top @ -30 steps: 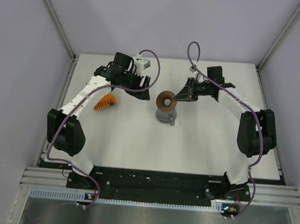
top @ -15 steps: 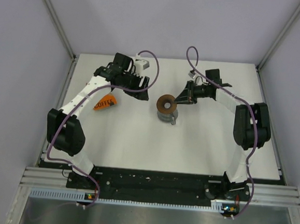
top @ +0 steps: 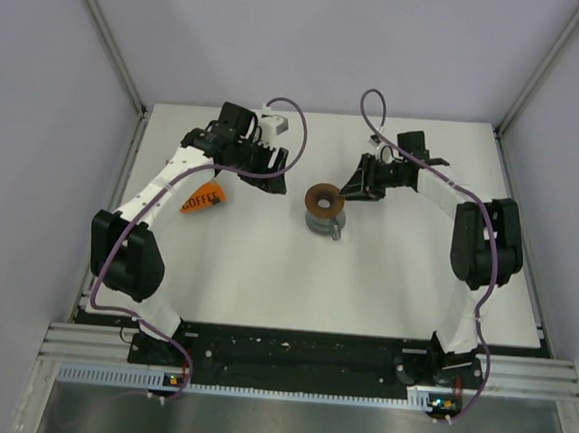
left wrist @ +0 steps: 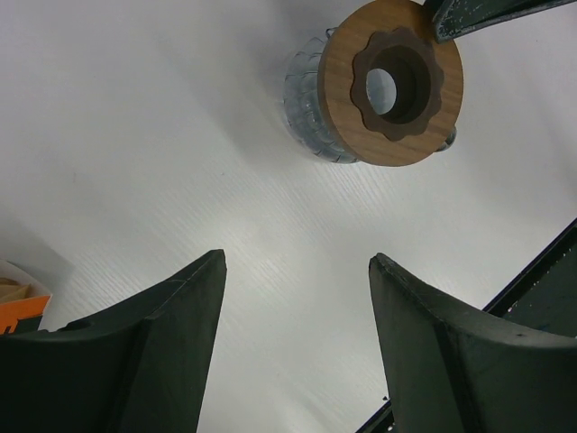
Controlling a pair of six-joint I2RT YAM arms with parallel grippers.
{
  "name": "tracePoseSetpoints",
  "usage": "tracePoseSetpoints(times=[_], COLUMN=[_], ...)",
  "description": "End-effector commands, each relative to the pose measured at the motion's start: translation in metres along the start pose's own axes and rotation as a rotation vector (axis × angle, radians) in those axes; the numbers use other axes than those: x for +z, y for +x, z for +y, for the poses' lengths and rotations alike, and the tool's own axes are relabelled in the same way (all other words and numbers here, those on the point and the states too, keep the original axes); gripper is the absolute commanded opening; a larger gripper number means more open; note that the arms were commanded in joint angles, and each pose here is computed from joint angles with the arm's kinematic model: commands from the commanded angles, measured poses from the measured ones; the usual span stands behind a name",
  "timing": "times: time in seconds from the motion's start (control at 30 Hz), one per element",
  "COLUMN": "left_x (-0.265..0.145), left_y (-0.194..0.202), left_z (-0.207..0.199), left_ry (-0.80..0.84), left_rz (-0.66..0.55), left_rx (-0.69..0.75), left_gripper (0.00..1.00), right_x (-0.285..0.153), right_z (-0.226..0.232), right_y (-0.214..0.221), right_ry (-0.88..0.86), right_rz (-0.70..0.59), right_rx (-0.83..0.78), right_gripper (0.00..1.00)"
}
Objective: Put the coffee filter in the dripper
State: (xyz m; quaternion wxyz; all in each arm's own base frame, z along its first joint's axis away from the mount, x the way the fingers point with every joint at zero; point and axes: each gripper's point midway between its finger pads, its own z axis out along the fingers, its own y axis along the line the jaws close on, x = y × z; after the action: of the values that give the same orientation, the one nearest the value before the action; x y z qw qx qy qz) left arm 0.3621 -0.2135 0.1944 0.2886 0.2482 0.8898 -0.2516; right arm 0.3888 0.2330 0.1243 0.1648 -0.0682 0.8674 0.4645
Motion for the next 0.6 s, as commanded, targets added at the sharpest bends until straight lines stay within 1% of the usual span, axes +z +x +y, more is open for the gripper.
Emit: tracePoseSetpoints(times=[0.0, 0.17, 0.27, 0.37, 0.43, 0.57], left_x=[-0.008, -0.009, -0.011, -0.013, -0.014, -0.016], left_y=[-0.014, -0.014, -0.016, -0.018, -0.019, -0.02], left_z=[-0.005, -0.004, -0.004, -0.004, -0.004, -0.003], left_ry=[0.004, 0.002, -0.005, -0.01, -0.01, -0.019], left_rz=[-0.056, -0.054, -0.06, -0.064, -0.064, -0.066], left_rx=[0.041, 0.048, 0.058, 0.068, 0.071, 0.084], left_gripper=[0.7, 0.71, 0.7, 0.7, 0.7, 0.7], right_x=[-0.016, -0.03, -0.04, -0.043, -0.045, -0.036], right_z=[-0.004, 0.0, 0.001, 0.01, 0.02, 0.02], right_y=[-0.026, -0.04, -0.047, -0.047, -0.047, -0.041], right_ry=[0.107, 0.175, 0.255, 0.337, 0.396, 0.474], right_rz=[-0.092, -0.159, -0.209, -0.239, -0.26, -0.223], right_rx=[-0.071, -0.126, -0.187, -0.293, -0.362, -0.439], right_gripper=[0.39, 0.47, 0.57, 0.66, 0.68, 0.69])
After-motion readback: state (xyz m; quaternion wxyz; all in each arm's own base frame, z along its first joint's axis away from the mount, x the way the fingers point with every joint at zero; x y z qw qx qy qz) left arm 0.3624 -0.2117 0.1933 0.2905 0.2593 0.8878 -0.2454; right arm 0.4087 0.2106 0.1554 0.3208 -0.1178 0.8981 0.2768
